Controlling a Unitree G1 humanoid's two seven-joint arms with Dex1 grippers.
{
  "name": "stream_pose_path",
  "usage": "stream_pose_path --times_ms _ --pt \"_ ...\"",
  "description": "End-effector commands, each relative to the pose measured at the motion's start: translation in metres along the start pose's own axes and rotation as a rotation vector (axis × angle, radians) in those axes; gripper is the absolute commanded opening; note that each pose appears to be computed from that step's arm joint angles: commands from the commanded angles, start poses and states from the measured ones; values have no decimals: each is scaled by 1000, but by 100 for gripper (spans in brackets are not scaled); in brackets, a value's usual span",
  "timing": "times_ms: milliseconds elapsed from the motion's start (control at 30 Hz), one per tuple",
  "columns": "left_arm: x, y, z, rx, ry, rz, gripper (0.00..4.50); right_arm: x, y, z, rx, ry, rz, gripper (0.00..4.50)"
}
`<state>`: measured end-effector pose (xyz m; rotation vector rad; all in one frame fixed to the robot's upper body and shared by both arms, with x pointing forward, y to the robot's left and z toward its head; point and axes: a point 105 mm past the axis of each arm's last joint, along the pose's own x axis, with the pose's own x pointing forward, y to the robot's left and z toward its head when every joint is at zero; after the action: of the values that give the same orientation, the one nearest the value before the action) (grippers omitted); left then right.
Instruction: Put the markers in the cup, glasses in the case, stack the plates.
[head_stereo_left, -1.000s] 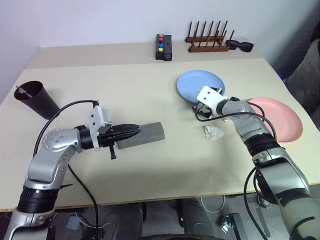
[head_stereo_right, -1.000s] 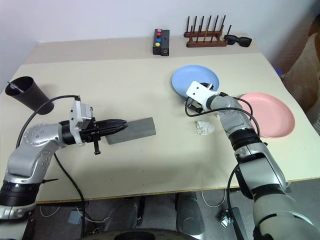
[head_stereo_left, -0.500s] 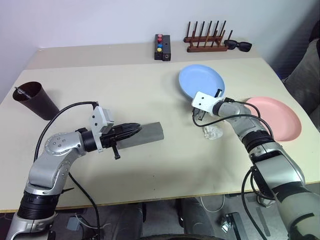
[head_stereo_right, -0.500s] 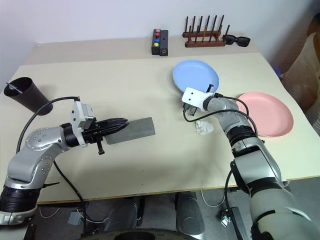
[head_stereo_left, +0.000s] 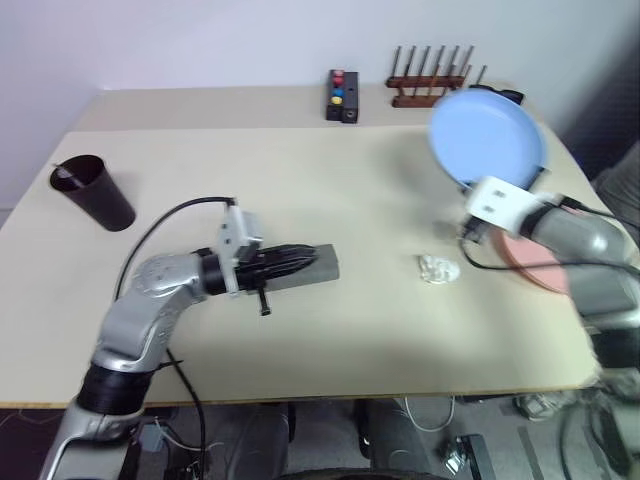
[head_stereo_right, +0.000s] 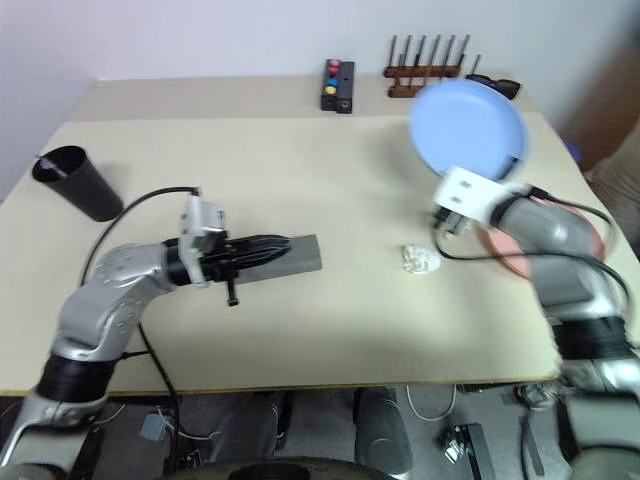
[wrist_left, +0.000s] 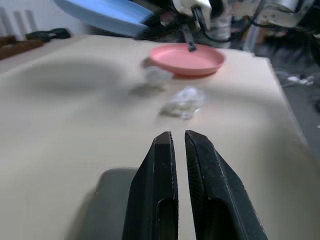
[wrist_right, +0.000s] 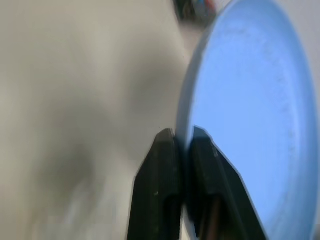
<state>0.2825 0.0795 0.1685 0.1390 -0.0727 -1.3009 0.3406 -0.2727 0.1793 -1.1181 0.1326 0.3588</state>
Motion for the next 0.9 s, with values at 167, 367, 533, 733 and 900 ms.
stream_pose_path --times_ms 167,367,533,733,900 --pt "22 -5 6 26 -47 -120 35 -59 1 -22 16 118 28 6" --pt "24 -6 4 23 -54 -131 35 -66 17 -44 58 200 63 6" --pt "18 -4 5 12 -60 -103 35 -64 16 -54 63 225 47 158" --pt "17 -3 3 4 -54 -88 35 -59 5 -23 98 83 40 348" --pt "18 0 4 12 -60 -72 35 -43 2 12 294 -98 16 348"
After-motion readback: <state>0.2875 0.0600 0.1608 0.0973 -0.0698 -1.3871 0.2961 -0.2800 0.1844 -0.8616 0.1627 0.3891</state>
